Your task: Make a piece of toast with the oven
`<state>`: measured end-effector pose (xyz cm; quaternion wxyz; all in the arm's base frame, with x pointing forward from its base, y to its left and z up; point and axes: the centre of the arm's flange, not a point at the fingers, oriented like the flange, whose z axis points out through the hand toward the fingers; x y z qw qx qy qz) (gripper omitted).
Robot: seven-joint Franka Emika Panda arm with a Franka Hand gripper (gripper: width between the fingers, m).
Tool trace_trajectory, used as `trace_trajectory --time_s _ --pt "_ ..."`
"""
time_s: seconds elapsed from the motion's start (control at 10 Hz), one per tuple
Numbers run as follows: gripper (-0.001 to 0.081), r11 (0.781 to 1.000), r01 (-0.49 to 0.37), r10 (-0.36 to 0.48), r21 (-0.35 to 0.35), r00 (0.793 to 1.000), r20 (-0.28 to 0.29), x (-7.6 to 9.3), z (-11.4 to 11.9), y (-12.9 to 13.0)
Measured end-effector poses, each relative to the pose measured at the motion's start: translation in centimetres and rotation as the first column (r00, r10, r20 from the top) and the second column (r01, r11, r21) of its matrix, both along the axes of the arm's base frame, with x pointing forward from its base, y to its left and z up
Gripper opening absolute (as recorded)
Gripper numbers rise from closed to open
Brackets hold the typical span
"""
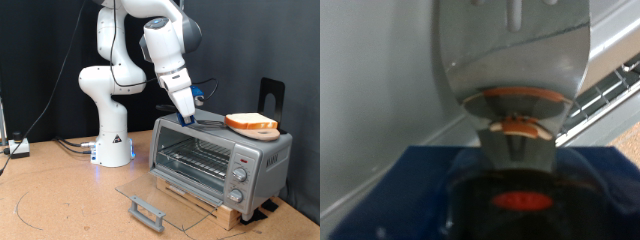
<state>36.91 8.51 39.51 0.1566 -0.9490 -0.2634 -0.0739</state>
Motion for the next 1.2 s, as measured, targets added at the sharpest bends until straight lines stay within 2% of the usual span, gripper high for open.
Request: trace_trajectory --time_s 0.5,0.8,1.2 --pt "0.0397 1.0 -0.003 0.003 0.026 1.0 0.024 0.5 1.3 1.2" --pt "0.0397 1.0 0.014 -0.014 0.008 1.0 0.011 0.7 1.1 2.6" --pt "0.0397 1.0 0.028 -0.028 -0.012 0.999 0.031 1.8 0.5 5.2"
